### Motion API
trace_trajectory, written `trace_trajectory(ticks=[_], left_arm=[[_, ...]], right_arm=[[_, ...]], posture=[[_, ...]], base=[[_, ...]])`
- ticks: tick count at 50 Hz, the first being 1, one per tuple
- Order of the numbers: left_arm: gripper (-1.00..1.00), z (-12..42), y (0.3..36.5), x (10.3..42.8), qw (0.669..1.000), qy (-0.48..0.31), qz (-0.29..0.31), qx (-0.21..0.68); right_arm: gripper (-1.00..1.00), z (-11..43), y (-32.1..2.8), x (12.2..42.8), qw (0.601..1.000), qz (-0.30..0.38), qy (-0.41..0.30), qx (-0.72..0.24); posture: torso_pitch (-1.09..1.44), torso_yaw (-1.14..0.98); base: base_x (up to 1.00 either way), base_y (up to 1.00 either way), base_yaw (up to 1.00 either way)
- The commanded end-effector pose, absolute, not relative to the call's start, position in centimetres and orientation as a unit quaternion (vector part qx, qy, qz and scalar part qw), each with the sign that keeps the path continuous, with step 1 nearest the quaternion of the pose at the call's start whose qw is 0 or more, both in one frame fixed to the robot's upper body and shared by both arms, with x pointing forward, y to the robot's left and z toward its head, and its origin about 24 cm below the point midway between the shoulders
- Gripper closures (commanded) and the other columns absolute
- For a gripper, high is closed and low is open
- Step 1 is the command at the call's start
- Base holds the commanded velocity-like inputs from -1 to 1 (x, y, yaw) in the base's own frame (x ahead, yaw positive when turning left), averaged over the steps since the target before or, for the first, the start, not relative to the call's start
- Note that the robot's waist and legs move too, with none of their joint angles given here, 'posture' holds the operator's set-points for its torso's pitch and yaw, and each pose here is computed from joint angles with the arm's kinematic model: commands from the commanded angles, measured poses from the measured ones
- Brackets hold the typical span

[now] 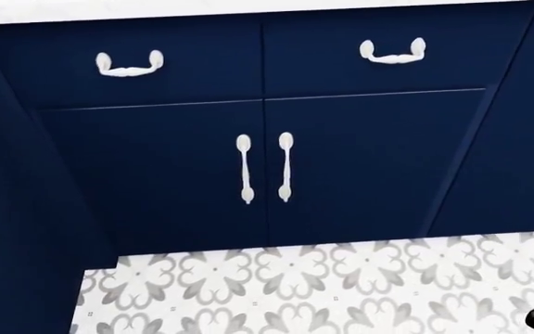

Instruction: Close the lid of the electric kettle.

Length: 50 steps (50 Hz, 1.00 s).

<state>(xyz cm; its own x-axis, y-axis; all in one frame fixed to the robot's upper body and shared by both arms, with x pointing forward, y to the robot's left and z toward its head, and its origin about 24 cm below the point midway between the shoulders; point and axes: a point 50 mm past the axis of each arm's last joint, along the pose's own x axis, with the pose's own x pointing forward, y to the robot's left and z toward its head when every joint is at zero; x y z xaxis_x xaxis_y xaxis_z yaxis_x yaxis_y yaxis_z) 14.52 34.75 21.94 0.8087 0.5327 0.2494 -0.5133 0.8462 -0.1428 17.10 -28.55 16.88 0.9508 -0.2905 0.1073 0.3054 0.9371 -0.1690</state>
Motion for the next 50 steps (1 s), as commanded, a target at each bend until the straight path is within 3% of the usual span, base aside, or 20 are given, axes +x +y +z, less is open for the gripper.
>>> trace_trajectory(ticks=[1, 50], left_arm=[[-1.0, 23.32, 34.66, 14.01, 0.945, -0.178, 0.273, -0.013], [-1.0, 22.53, 34.74, 14.25, 0.949, -0.163, 0.27, -0.01]], right_arm=[[-1.0, 18.23, -28.17, 16.9, 0.98, -0.147, -0.076, -0.11], [-1.0, 17.95, -28.26, 17.31, 0.976, -0.159, -0.069, -0.13]], posture=[[0.0, 0.0], [0.0, 0.0]], base=[[0.0, 0.0, 0.0], [0.03, 0.0, 0.0]])
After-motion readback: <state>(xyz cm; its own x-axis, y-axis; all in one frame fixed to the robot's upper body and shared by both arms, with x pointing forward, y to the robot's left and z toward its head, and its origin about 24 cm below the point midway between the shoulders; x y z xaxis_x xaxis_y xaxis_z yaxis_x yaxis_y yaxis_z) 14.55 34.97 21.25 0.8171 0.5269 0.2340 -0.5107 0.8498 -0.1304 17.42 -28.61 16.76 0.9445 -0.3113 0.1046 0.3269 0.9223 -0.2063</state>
